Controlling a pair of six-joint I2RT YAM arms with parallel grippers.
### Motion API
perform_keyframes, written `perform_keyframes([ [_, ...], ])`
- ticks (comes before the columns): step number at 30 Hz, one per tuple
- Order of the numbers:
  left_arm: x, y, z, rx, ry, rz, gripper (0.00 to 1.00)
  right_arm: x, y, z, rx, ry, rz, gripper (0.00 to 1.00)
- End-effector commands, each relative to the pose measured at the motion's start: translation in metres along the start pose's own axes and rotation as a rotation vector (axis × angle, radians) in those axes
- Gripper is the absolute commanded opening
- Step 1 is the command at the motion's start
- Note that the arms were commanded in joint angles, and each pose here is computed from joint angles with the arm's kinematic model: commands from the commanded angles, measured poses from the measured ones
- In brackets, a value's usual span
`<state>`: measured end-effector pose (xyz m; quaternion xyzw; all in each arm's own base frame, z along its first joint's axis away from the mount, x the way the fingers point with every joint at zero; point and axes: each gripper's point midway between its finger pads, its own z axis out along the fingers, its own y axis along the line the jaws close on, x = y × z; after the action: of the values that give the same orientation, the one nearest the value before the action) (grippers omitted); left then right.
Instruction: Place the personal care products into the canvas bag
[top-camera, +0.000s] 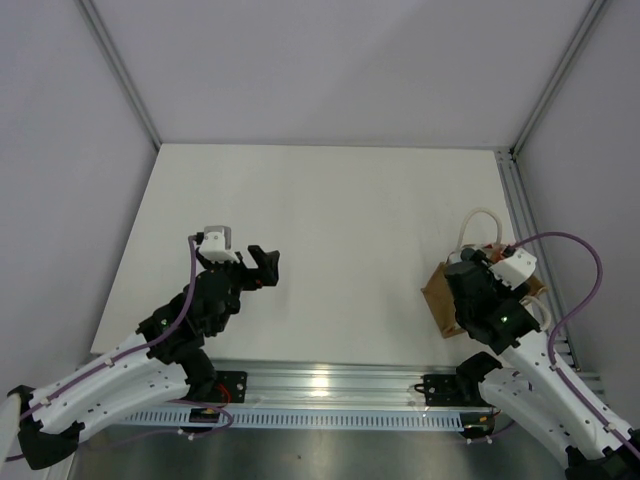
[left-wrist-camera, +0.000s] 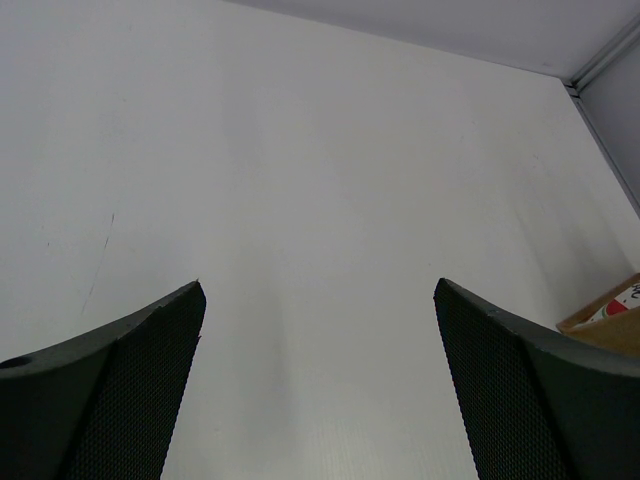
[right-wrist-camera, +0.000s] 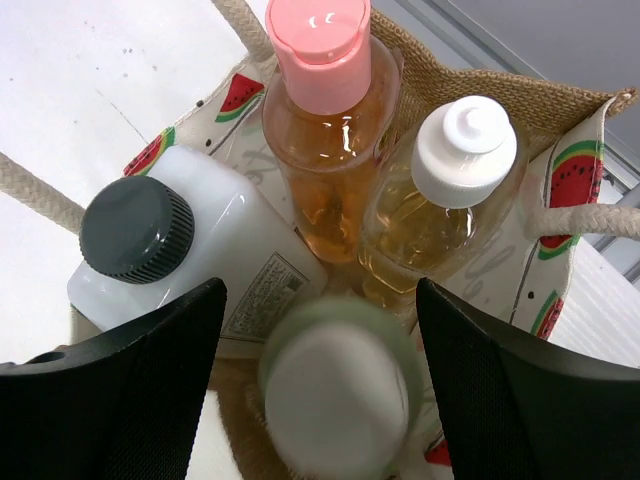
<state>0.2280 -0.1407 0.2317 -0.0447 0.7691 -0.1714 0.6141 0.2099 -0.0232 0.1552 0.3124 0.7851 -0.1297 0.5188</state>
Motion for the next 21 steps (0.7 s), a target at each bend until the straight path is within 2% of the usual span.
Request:
perform_keyframes([
  [1,-0.015,-0.006,-0.001,0.009,-0.034,-0.038,0.99,-0.019,0.011,-0.003,-0.03,-0.042,0.092,0.81],
  [7,-0.015,-0.007,-0.001,0.014,-0.035,-0.041,0.99,-0.03,0.016,-0.011,-0.069,-0.03,0.076,0.8],
  [15,-0.01,-0.024,0.0,0.099,0.0,0.004,0.99,-0.12,0.063,-0.062,-0.33,-0.069,-0.013,0.79],
  [19,-0.011,-0.04,-0.003,0.191,-0.004,0.028,0.99,-0.122,0.107,-0.069,-0.418,-0.014,-0.131,0.83],
  [21,-0.009,-0.045,-0.005,0.208,0.013,0.05,0.99,-0.12,0.137,-0.075,-0.494,-0.014,-0.177,0.91],
])
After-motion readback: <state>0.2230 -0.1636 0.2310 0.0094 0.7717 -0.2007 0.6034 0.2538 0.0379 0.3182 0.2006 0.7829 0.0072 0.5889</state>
